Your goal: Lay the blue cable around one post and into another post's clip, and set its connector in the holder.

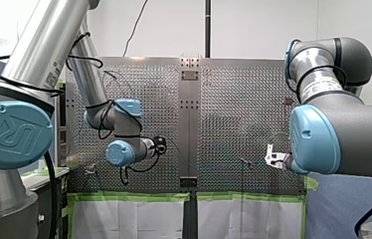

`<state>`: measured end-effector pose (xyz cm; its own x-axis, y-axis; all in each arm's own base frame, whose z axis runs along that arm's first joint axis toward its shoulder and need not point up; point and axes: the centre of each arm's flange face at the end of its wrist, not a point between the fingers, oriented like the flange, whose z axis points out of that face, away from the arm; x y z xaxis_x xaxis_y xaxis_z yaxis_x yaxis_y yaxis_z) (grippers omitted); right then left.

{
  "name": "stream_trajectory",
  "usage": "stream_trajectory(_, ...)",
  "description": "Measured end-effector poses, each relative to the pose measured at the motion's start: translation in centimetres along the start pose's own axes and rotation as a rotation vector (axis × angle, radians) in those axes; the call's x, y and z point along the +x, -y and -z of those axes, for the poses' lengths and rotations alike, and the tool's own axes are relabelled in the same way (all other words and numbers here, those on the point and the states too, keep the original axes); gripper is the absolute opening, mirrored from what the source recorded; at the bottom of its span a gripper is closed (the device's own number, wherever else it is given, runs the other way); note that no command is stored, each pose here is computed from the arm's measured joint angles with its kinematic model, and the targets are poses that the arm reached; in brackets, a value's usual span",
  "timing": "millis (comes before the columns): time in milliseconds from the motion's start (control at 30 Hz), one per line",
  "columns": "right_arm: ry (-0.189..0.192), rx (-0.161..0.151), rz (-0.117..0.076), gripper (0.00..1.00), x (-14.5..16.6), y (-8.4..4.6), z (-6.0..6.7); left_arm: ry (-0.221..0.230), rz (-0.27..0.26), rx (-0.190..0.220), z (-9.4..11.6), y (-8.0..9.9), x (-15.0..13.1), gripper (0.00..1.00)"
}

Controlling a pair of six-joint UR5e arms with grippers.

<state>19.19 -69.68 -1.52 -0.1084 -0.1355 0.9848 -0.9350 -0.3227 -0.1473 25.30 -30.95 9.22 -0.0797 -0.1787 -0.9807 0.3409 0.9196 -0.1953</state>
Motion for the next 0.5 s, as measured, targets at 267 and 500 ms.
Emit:
stream_trajectory(267, -0.001, -0.003, 0.009, 0.0, 0.2, 0.0, -0.2, -0.053, -0.018, -0.017, 2.9, -1.1, 1.2, 1.0)
stream_trajectory(500, 0.021, -0.012, 0.026, 0.0, 0.3, 0.0, -0.1, -0.098, -0.03, -0.028, 5.1, -1.9, 2.0, 1.0)
